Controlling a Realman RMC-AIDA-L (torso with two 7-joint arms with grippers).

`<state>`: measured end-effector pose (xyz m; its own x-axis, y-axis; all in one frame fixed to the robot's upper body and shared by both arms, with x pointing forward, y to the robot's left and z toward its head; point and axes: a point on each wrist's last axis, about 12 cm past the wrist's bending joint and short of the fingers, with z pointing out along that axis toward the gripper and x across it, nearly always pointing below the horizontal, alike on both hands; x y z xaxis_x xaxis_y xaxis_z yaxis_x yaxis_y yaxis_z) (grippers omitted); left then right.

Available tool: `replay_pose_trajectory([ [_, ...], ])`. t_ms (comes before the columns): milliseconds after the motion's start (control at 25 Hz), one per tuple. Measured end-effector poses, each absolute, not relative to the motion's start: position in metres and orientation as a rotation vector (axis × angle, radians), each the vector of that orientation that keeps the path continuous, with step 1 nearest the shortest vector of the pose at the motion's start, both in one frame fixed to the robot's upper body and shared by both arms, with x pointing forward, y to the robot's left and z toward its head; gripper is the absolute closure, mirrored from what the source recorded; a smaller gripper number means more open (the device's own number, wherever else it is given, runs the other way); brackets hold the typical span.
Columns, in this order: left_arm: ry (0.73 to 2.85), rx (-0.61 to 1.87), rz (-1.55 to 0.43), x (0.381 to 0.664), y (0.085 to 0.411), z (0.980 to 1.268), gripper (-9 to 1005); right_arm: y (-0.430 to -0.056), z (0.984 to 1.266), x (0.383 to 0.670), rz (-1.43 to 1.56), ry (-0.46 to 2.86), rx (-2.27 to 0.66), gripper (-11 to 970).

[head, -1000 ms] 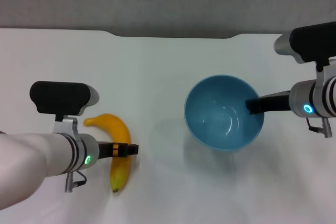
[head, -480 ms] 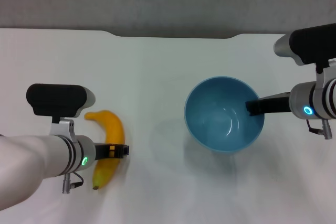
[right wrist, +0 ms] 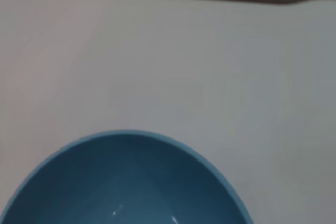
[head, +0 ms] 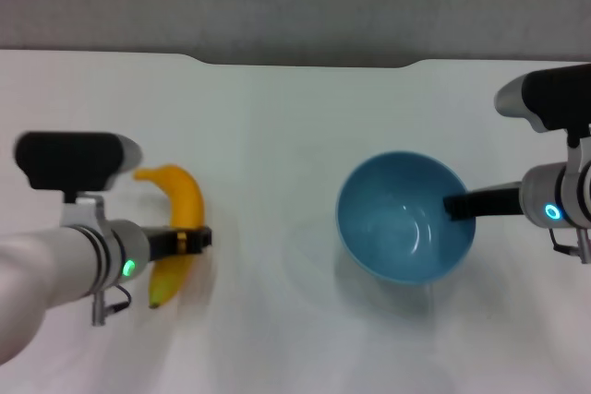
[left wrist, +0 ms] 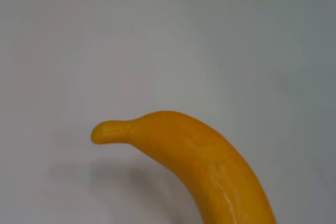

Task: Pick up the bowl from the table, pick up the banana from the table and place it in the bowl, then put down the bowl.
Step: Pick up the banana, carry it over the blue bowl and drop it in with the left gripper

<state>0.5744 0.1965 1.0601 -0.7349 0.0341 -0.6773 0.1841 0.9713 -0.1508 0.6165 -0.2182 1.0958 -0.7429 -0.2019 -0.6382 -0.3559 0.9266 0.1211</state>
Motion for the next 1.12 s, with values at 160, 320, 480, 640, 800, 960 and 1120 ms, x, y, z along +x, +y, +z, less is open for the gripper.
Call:
replay_pose_trajectory([
  [160, 2.279, 0.122, -0.278, 0.569, 0.205, 1.082, 477, -0.221, 1.09, 0.616, 0.31, 2.454, -0.379, 928],
  [320, 2.18, 0.135, -0.291, 0.561, 0.204, 1.102, 467, -0.213, 1.088, 0.617, 0.353, 2.452, -0.374, 929],
  [480, 2.076, 0.189, -0.336, 0.551, 0.189, 1.124, 457, -0.199, 1.088, 0.619, 0.404, 2.454, -0.406, 930],
  [640, 2.014, 0.243, -0.346, 0.547, 0.179, 1.14, 448, -0.179, 1.092, 0.623, 0.459, 2.431, -0.462, 929],
  [800, 1.982, 0.305, -0.366, 0.546, 0.163, 1.148, 438, -0.17, 1.093, 0.624, 0.485, 2.419, -0.475, 929],
  [960, 1.955, 0.353, -0.404, 0.543, 0.148, 1.153, 428, -0.162, 1.095, 0.628, 0.502, 2.415, -0.486, 929],
  [1120, 1.937, 0.374, -0.436, 0.541, 0.139, 1.152, 418, -0.148, 1.097, 0.629, 0.529, 2.388, -0.502, 930],
])
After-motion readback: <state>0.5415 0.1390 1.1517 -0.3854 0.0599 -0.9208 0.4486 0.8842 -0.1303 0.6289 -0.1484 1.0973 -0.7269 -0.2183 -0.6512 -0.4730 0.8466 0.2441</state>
